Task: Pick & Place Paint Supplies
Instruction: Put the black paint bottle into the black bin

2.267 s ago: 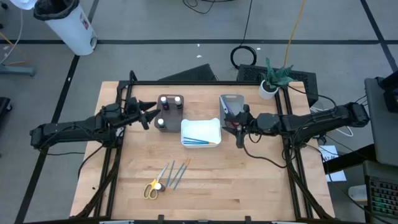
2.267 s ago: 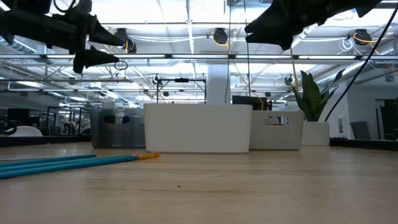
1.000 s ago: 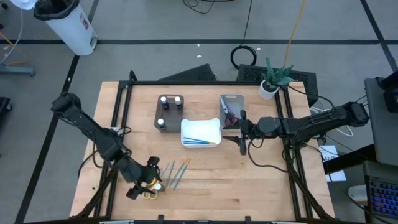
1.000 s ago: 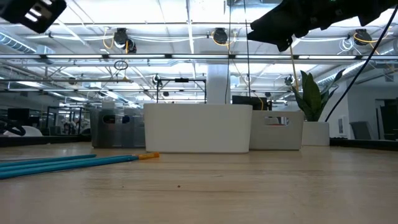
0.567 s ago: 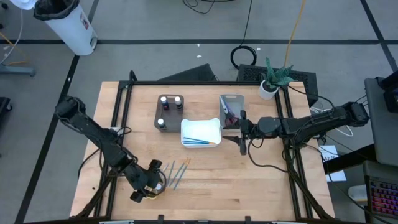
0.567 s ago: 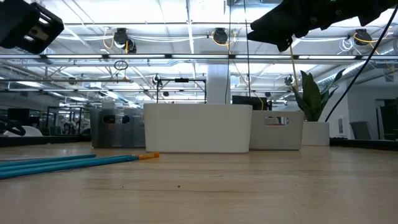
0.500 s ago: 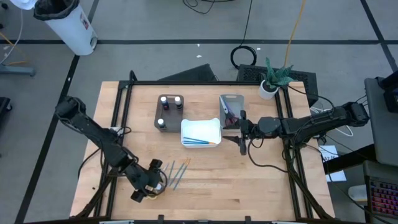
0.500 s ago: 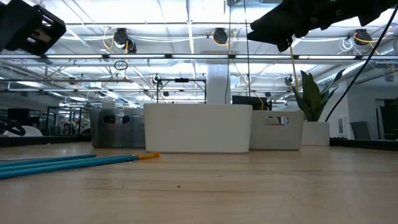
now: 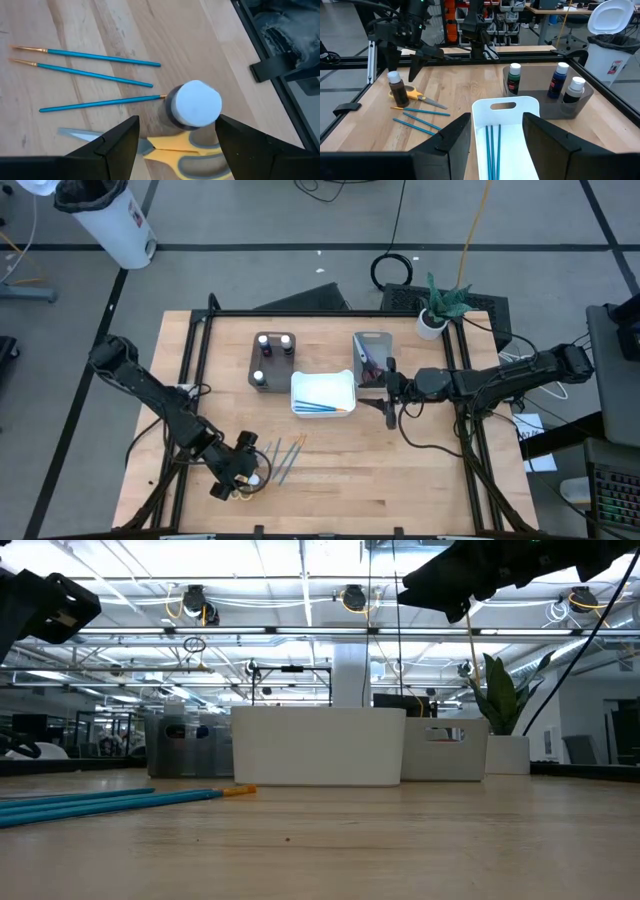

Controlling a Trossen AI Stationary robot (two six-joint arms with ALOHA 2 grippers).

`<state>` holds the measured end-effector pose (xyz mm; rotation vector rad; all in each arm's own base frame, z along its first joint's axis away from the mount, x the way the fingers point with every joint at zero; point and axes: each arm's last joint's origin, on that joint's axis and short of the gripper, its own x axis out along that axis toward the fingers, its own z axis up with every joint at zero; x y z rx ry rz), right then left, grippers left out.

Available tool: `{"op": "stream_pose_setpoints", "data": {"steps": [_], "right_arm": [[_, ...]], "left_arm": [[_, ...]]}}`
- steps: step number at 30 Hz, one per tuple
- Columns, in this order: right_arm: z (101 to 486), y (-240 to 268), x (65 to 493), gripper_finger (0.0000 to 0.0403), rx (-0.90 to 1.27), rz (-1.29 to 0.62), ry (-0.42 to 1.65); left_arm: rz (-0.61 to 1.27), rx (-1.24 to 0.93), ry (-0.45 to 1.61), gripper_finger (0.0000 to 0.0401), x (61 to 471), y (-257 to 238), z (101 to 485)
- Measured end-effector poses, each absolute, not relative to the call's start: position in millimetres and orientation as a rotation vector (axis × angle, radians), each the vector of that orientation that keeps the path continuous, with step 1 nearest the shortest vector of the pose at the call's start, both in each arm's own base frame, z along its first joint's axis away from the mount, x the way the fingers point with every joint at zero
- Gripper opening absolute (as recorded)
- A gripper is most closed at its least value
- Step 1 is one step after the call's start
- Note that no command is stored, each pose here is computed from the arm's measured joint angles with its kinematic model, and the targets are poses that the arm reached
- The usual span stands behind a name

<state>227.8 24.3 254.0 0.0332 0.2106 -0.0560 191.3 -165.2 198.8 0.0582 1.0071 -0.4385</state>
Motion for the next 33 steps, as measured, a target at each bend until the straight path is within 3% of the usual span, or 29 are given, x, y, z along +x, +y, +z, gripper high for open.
{"op": "stream_pose_setpoints", "data": {"steps": [8, 21, 33], "right_arm": [[254.0, 24.3, 227.8, 0.0169, 0.033, -0.056, 0.211], [254.0, 24.3, 227.8, 0.0169, 0.045, -0.057, 0.210], [253.9, 24.2, 227.8, 0.0169, 0.043, -0.057, 0.211]], "left_arm": [[-0.489, 0.047, 1.007, 0.0260, 191.2, -167.2, 199.6], [-0.532, 0.046, 0.980, 0.0135, 192.7, -169.5, 201.6], [-0.426, 0.043, 0.932, 0.0127, 195.9, -167.9, 202.8]]}}
